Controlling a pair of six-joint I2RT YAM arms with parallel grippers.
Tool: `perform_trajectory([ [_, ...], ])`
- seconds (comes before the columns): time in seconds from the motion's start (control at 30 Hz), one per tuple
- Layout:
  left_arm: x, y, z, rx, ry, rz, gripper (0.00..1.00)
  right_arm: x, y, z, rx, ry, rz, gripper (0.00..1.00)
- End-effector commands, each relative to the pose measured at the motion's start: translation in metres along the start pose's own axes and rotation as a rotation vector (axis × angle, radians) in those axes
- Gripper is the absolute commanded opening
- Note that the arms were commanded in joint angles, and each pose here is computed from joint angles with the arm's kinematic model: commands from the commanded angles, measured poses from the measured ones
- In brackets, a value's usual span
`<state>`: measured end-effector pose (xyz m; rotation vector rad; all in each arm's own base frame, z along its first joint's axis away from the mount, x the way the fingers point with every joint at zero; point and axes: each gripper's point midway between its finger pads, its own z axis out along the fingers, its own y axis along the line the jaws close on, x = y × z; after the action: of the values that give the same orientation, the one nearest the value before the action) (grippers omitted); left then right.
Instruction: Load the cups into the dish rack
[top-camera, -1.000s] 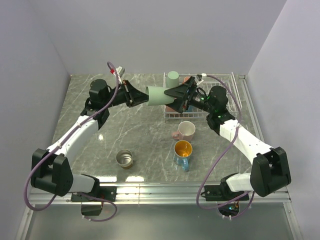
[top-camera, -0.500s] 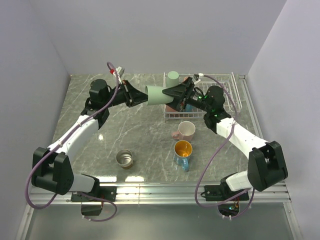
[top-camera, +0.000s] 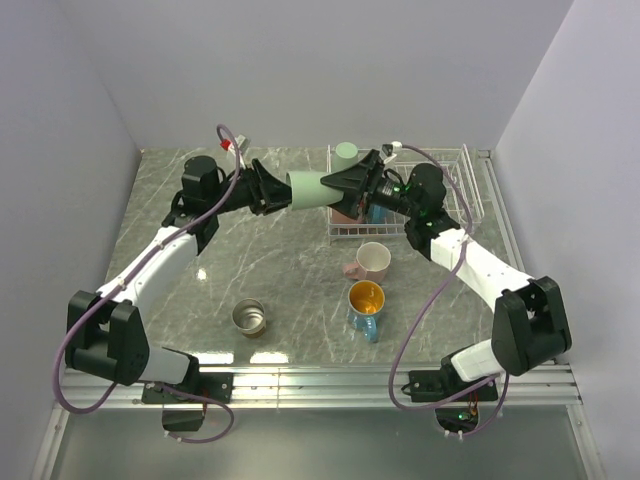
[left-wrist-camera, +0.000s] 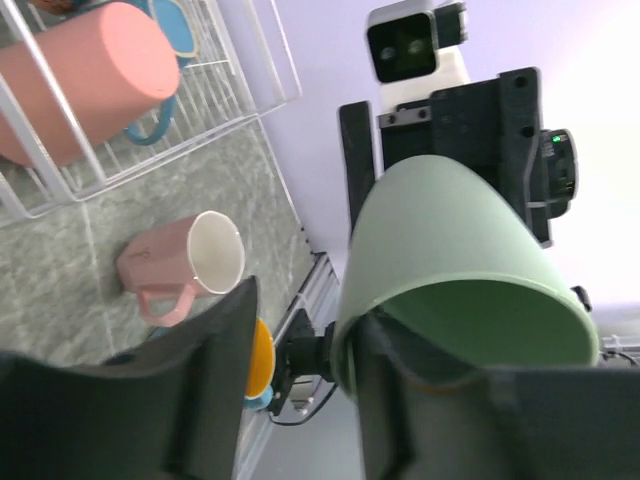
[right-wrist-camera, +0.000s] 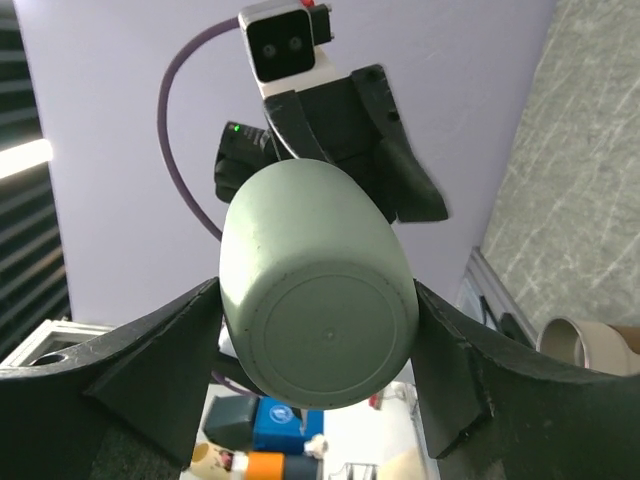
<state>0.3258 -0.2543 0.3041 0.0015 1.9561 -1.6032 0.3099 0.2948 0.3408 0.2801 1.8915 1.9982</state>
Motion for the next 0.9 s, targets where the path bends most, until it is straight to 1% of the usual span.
perform_trajectory([
  [0.0, -0.012, 0.002, -0.004, -0.036, -0.02, 0.063, 0.49, -0.01, 0.036, -0.003, -0.063, 0.003, -0.103, 0.0],
  [0.07, -0.018, 0.009, -0.009, -0.057, -0.036, 0.066, 0.54, -0.025, 0.035, -0.01, -0.046, -0.024, -0.115, 0.0],
  [0.13, -0.02, 0.016, -0.014, -0.079, -0.041, 0.059, 0.56, -0.038, 0.029, -0.016, -0.007, -0.048, -0.125, 0.0],
  [0.17, -0.025, 0.02, -0.02, -0.088, -0.053, 0.057, 0.57, -0.053, 0.031, -0.024, 0.008, -0.082, -0.143, 0.0],
  [0.2, -0.025, 0.026, -0.023, -0.105, -0.053, 0.042, 0.57, -0.061, 0.027, -0.029, 0.033, -0.098, -0.189, 0.0],
  [0.23, -0.031, 0.031, -0.03, -0.121, -0.069, 0.049, 0.57, -0.066, 0.015, -0.033, 0.096, -0.107, -0.162, 0.0],
  [0.27, -0.032, 0.033, -0.033, -0.129, -0.074, 0.051, 0.57, -0.083, 0.019, -0.043, 0.119, -0.148, -0.193, 0.0],
  [0.3, -0.034, 0.036, -0.036, -0.142, -0.08, 0.053, 0.57, -0.094, 0.012, -0.046, 0.163, -0.172, -0.199, 0.0],
  [0.33, -0.037, 0.042, -0.042, -0.167, -0.092, 0.063, 0.57, -0.1, -0.007, -0.054, 0.255, -0.177, -0.206, 0.0],
  [0.37, -0.037, 0.048, -0.046, -0.193, -0.091, 0.048, 0.56, -0.11, 0.0, -0.058, 0.275, -0.196, -0.24, 0.0],
  [0.4, -0.039, 0.049, -0.049, -0.211, -0.099, 0.05, 0.56, -0.126, -0.01, -0.066, 0.324, -0.222, -0.24, 0.0],
  [0.43, -0.037, 0.056, -0.052, -0.239, -0.092, 0.045, 0.56, -0.133, -0.031, -0.076, 0.431, -0.239, -0.241, 0.0],
  [0.47, -0.038, 0.057, -0.057, -0.257, -0.1, 0.049, 0.55, -0.147, -0.023, -0.081, 0.473, -0.277, -0.288, 0.0],
  [0.5, -0.04, 0.06, -0.06, -0.28, -0.111, 0.056, 0.55, -0.159, -0.038, -0.087, 0.549, -0.295, -0.288, 0.0],
  [0.53, -0.037, 0.064, -0.065, -0.311, -0.107, 0.058, 0.55, -0.17, -0.061, -0.105, 0.711, -0.336, -0.311, 0.0],
  [0.57, -0.035, 0.065, -0.067, -0.327, -0.106, 0.066, 0.55, -0.184, -0.053, -0.111, 0.761, -0.377, -0.357, 0.0],
  [0.63, -0.033, 0.071, -0.073, -0.364, -0.115, 0.079, 0.55, -0.201, -0.074, -0.125, 0.897, -0.401, -0.383, 0.0],
  [0.67, -0.03, 0.074, -0.075, -0.377, -0.115, 0.07, 0.55, -0.213, -0.075, -0.138, 0.983, -0.454, -0.395, 0.0],
  [0.7, -0.025, 0.08, -0.076, -0.389, -0.112, 0.057, 0.55, -0.222, -0.09, -0.143, 1.048, -0.449, -0.405, 0.0],
  [0.73, -0.024, 0.082, -0.077, -0.396, -0.117, 0.046, 0.55, -0.228, -0.087, -0.149, 1.087, -0.464, -0.416, 0.0],
  [0.77, -0.02, 0.087, -0.078, -0.41, -0.113, 0.027, 0.54, -0.238, -0.092, -0.161, 1.167, -0.511, -0.424, 0.0],
  [0.83, -0.021, 0.088, -0.079, -0.424, -0.119, 0.011, 0.53, -0.246, -0.105, -0.173, 1.258, -0.525, -0.414, 0.0],
  [0.87, -0.023, 0.086, -0.079, -0.431, -0.125, 0.01, 0.53, -0.257, -0.099, -0.185, 1.317, -0.591, -0.432, 0.0],
])
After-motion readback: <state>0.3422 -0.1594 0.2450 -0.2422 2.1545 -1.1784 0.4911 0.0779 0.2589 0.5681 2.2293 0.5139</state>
